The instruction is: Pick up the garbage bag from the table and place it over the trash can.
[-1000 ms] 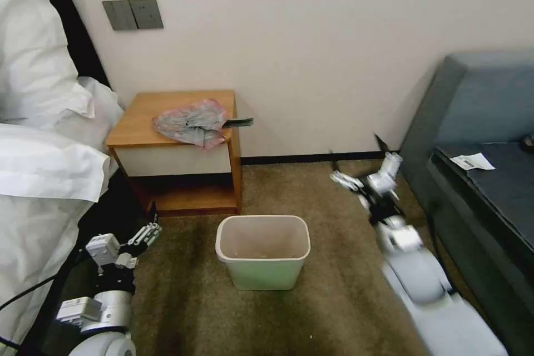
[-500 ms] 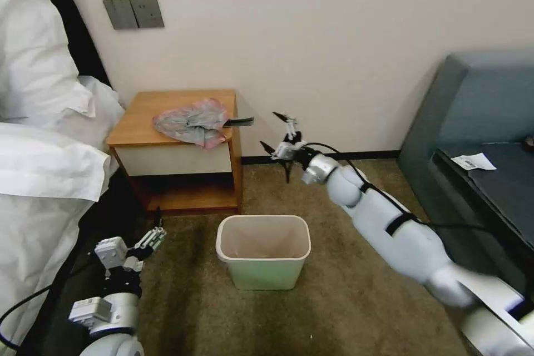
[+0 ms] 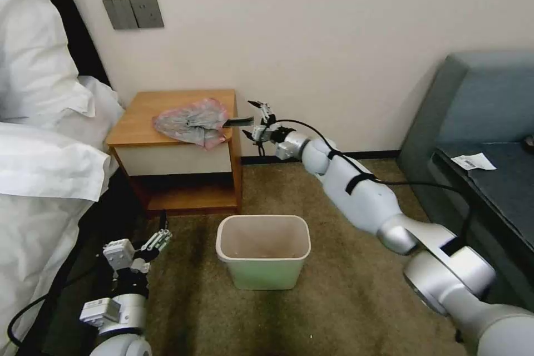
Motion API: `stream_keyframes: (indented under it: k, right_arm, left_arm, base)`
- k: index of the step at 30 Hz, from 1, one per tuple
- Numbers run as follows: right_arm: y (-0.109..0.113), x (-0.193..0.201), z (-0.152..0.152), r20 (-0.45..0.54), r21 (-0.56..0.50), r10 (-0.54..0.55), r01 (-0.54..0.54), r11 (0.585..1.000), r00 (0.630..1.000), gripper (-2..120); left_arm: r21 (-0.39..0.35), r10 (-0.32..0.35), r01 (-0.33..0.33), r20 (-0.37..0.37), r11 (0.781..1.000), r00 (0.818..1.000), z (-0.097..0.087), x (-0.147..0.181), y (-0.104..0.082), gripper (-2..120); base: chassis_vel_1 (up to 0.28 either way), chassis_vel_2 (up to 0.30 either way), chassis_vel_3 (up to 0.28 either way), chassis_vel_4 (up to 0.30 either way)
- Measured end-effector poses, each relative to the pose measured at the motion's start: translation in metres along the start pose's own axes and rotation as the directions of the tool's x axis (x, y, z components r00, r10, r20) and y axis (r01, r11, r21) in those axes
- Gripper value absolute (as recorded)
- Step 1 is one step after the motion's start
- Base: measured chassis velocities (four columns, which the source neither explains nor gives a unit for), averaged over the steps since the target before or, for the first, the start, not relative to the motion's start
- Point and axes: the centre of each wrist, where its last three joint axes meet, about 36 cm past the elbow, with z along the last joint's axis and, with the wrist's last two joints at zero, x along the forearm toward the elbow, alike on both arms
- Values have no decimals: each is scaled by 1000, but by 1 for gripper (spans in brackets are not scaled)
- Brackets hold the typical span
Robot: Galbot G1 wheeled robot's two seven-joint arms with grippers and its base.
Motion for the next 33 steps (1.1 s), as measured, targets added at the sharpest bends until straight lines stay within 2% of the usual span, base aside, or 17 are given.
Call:
stream_keyframes:
  k: [5, 9, 10, 14, 15, 18, 19, 23, 24, 28, 29, 31, 33]
  right_arm:
    - [1, -9, 3, -2, 11, -18, 18, 1000, 1000, 98]
    - [0, -8, 7, -6, 25, -38, 38, 999, 999, 82]
    - [0, -8, 7, -6, 25, -38, 38, 999, 999, 82]
    - [-2, -8, 10, -3, 22, -44, 44, 999, 999, 63]
    - [-2, -8, 10, -3, 22, -44, 44, 999, 999, 63]
    - [-3, -7, 12, 0, 15, -44, 44, 999, 999, 48]
    - [-3, -7, 12, 0, 15, -44, 44, 999, 999, 48]
    - [0, -6, 13, -10, -10, -34, 34, 999, 999, 30]
    - [0, -6, 13, -10, -10, -34, 34, 999, 999, 30]
    - [1, -5, 11, -5, -15, -29, 29, 999, 1000, 13]
    - [1, -5, 11, -5, -15, -29, 29, 999, 1000, 13]
    - [-1, -6, 11, -2, -13, -27, 27, 1000, 1000, 1]
    - [-2, -5, 11, -1, -12, -25, 25, 1000, 1000, 0]
  left_arm:
    - [-11, -7, 7, 2, 1000, 1000, -1, 3, 2, 100]
    - [-17, -12, 12, 12, 1000, 1000, -4, 3, 2, 100]
    - [-17, -12, 12, 12, 1000, 1000, -4, 3, 2, 100]
    - [-20, -11, 11, 19, 1000, 1000, -6, 3, 1, 100]
    - [-20, -11, 11, 19, 1000, 1000, -6, 3, 1, 100]
    - [-22, -14, 15, 24, 1000, 1000, -7, 3, 2, 100]
    - [-22, -14, 15, 24, 1000, 1000, -7, 3, 2, 100]
    - [-29, -18, 19, 27, 999, 999, -7, 3, 2, 100]
    - [-29, -18, 19, 27, 999, 999, -7, 3, 2, 100]
    - [-34, -14, 15, 29, 999, 999, -8, 2, 1, 100]
    - [-34, -14, 15, 29, 999, 999, -8, 2, 1, 100]
    - [-35, -13, 14, 30, 999, 999, -8, 1, 0, 100]
    - [-36, -13, 14, 30, 999, 999, -8, 1, 0, 100]
  base:
    - [0, 0, 0, 0]
    - [0, 0, 0, 0]
    - [0, 0, 0, 0]
    - [0, 0, 0, 0]
    - [0, 0, 0, 0]
    - [0, 0, 0, 0]
    - [0, 0, 0, 0]
    - [0, 0, 0, 0]
    - [0, 0, 0, 0]
    - [0, 0, 0, 0]
    - [0, 0, 0, 0]
    - [0, 0, 0, 0]
    - [0, 0, 0, 0]
